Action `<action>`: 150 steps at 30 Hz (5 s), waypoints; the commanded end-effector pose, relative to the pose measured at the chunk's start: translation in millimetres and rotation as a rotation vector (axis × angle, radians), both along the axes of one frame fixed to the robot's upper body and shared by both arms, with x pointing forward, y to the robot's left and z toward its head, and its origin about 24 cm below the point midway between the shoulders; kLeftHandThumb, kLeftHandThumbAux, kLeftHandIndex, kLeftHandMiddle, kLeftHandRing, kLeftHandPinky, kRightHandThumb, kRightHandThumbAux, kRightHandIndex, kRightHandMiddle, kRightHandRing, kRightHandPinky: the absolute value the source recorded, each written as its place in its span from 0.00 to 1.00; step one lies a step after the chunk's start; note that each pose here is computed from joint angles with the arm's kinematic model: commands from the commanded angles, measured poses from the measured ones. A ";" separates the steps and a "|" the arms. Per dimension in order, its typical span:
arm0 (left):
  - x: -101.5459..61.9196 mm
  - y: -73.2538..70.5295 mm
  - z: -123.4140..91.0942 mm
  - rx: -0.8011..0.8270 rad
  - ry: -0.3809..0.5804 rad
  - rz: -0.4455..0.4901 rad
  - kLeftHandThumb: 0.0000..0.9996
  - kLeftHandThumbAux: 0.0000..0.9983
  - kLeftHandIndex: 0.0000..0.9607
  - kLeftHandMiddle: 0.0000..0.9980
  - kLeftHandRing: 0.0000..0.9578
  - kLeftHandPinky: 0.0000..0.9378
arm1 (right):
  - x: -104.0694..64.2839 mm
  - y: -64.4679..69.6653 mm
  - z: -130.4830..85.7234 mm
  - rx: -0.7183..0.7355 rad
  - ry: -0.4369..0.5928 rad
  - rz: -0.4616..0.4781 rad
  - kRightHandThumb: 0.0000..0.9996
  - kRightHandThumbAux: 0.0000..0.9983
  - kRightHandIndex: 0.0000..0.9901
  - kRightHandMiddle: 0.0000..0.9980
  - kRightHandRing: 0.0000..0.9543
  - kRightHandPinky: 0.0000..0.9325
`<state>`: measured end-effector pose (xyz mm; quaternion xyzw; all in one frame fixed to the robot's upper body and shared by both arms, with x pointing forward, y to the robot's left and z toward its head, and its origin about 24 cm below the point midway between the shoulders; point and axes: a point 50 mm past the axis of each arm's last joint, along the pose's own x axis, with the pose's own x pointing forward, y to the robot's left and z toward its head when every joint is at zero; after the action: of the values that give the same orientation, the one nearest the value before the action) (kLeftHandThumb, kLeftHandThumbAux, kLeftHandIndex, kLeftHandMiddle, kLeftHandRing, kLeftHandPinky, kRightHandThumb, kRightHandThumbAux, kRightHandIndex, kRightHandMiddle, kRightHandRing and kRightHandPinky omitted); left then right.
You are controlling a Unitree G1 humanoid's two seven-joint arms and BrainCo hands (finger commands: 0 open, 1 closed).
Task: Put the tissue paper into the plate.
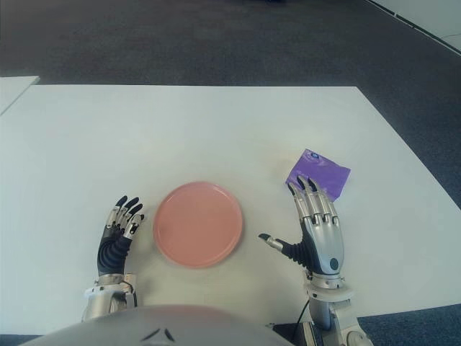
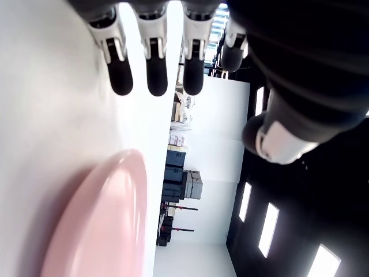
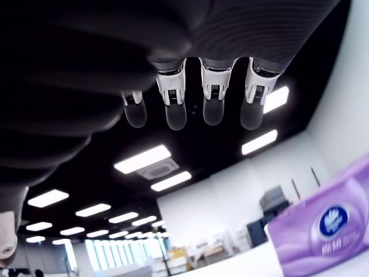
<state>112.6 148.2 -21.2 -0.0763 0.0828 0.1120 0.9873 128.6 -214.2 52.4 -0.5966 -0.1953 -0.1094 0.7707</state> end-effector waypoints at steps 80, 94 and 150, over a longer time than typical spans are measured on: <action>-26.8 -0.2 -41.9 -0.067 0.252 0.007 0.27 0.65 0.15 0.21 0.23 0.29 | 96.6 -51.7 -23.4 -0.134 0.242 -0.226 0.33 0.36 0.00 0.00 0.00 0.00; -24.9 1.0 -44.8 -0.069 0.238 0.009 0.27 0.65 0.14 0.20 0.23 0.29 | 109.5 -57.2 -19.3 -0.148 0.222 -0.226 0.31 0.37 0.00 0.00 0.00 0.00; -29.6 11.5 -42.5 -0.037 0.226 0.014 0.25 0.65 0.16 0.22 0.24 0.29 | 152.0 -60.9 -30.7 -0.186 0.286 -0.201 0.28 0.43 0.00 0.00 0.00 0.00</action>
<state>118.6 155.5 -26.2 -0.0781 0.0536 0.1013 0.9903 279.3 -278.3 26.9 -0.6945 -0.0320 -0.0875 0.7134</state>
